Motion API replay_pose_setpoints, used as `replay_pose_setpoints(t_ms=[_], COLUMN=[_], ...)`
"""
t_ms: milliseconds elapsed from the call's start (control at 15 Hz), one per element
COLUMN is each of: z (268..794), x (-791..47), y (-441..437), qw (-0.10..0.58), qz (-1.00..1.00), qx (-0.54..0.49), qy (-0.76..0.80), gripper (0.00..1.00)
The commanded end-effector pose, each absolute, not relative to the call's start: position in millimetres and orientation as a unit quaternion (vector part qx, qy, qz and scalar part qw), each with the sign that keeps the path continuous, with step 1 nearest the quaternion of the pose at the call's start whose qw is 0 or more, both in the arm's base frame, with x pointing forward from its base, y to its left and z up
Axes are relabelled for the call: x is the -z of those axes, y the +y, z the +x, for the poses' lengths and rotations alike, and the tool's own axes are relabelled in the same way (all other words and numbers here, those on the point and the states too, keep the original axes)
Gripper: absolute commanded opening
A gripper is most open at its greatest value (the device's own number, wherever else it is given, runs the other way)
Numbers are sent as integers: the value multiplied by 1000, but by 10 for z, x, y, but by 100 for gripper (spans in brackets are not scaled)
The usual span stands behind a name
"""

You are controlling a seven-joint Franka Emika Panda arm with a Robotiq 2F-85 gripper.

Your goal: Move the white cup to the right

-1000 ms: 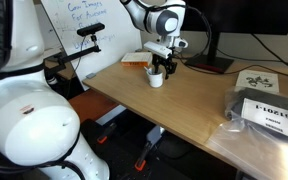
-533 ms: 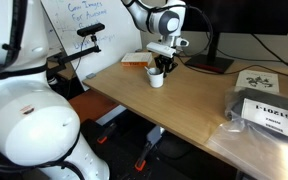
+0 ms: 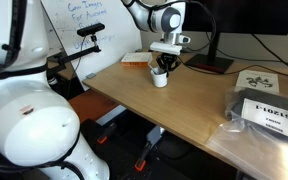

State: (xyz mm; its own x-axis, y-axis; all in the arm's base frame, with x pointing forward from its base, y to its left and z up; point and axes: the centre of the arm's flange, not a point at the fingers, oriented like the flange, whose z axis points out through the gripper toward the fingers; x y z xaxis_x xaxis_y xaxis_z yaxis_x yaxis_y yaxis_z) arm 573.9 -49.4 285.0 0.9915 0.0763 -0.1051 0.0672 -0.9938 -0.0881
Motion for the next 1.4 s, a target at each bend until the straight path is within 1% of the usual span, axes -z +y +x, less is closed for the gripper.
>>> replay_pose_setpoints(t_ms=[0, 267, 400, 800, 1000, 1333], z=[5701, 5568, 5488, 5238, 5136, 5126], x=[-3184, -3432, -3463, -3439, -3423, -3339], y=[-755, -1248, -1467, -1935, -2018, -1831], qw=[13, -38, -52, -27, -19, -30], qz=[-989, -970, -955, -896, -855, -847], qx=[-57, -64, -70, -76, -80, -49], qy=[-134, -233, -283, -437, -512, -528], gripper=[3, 3, 3, 3, 3, 3])
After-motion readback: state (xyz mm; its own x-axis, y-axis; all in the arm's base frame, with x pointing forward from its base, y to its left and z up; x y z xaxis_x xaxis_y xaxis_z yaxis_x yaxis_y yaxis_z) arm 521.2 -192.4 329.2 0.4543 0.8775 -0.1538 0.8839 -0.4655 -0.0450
